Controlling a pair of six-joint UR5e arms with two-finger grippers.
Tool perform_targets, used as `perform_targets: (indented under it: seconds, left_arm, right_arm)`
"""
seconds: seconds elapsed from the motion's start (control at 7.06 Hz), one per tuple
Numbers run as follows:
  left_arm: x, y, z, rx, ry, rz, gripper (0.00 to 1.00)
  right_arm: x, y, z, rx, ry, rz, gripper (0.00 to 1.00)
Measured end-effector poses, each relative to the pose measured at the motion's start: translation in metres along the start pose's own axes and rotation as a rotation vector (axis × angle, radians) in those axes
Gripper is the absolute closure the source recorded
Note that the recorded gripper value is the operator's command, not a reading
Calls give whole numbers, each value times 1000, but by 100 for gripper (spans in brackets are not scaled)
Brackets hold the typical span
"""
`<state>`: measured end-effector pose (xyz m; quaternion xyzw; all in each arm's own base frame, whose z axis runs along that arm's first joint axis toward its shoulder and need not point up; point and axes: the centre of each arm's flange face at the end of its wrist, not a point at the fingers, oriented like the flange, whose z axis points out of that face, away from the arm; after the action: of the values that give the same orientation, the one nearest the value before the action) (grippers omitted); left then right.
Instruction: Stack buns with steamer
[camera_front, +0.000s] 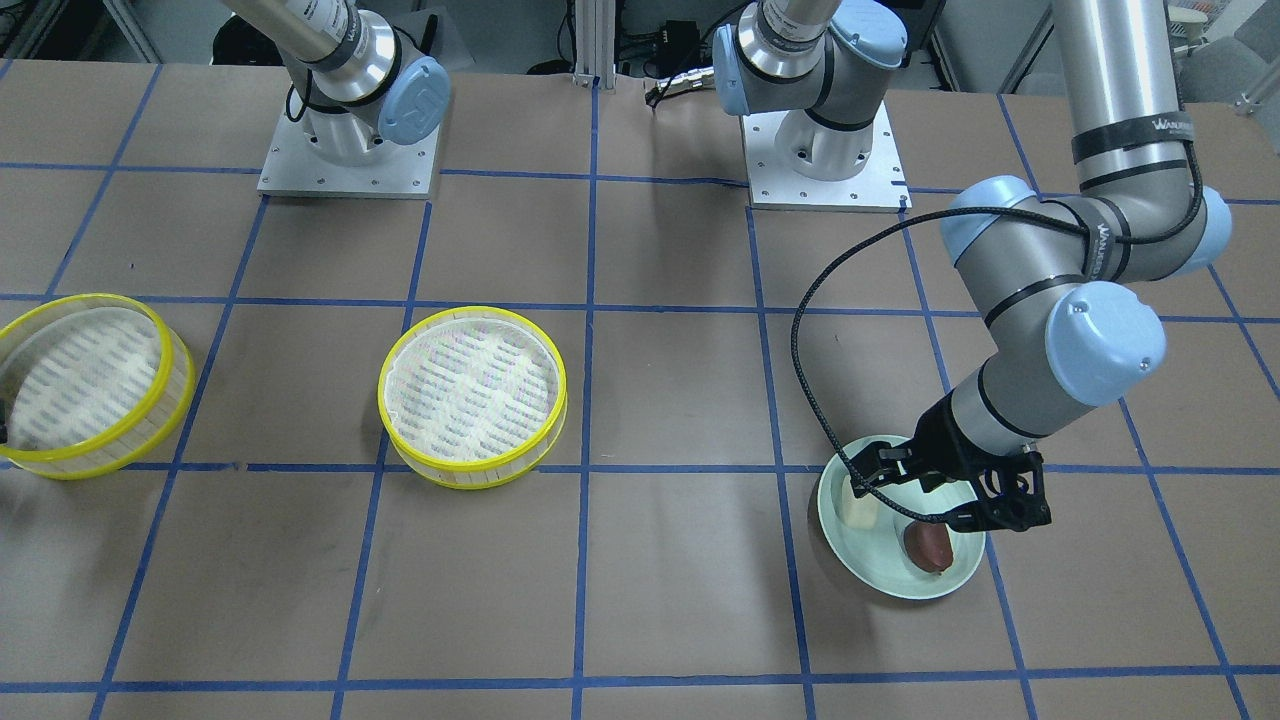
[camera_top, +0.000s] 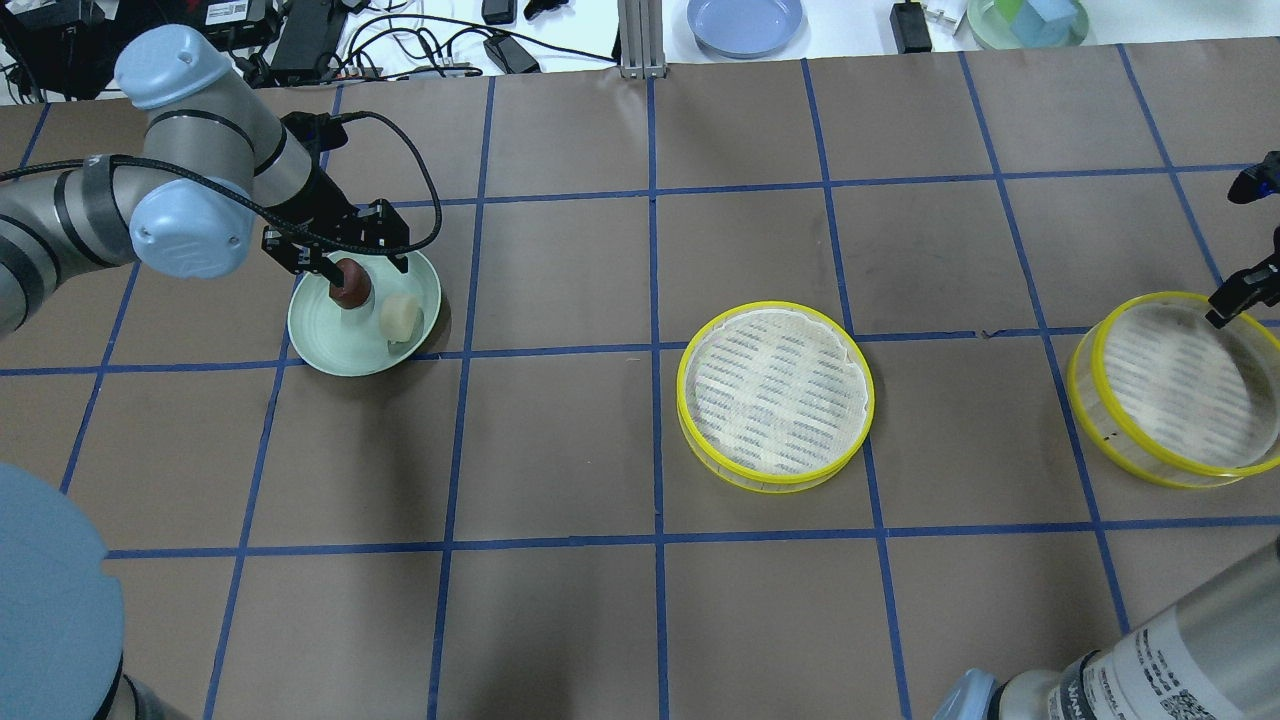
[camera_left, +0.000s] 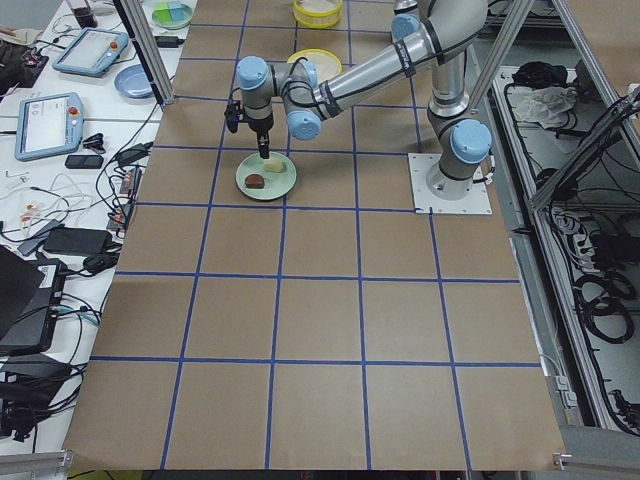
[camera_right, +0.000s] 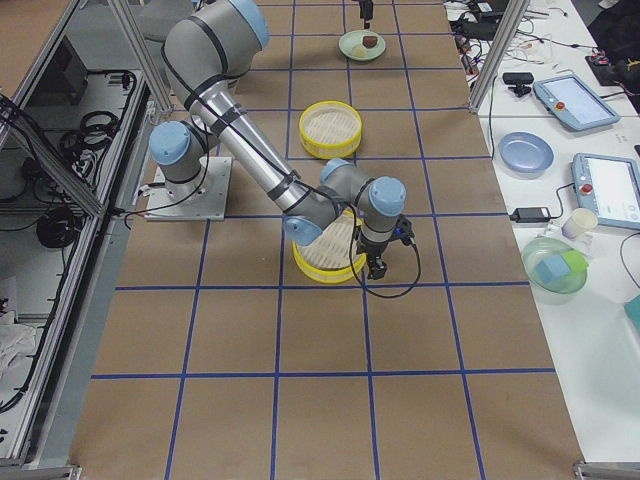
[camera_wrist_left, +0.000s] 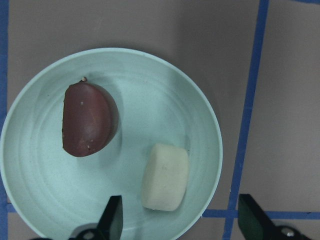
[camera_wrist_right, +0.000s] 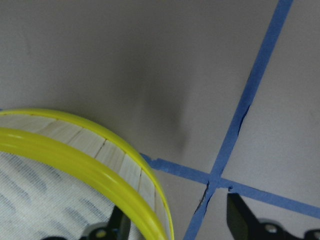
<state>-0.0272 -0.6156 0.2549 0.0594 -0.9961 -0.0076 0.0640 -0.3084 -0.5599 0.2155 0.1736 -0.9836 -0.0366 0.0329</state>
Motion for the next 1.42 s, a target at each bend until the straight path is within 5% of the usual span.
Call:
perform_targets:
  seconds: [0.42,0.57,0.71,1.13,1.42]
  left_arm:
    - [-6,-8,44,-53,0,2,26]
    - [-7,-9,51,-66,0,3,48]
    - [-8,-9,56,-78,0,3,99]
    - [-9,-11,58,-81,0,4,100]
    - [1,-18,22,-8,-8,-1,100]
  right_arm:
    - [-1,2,2,-22,0,-9,97]
    - [-2,4,0,-27,-7,-8,97]
    - [-5,5,-5,-30,-18,-6,96]
    - [-51,-12,-59,-37,-34,7,96]
    - [-108,-32,-100,-64,-43,64,97]
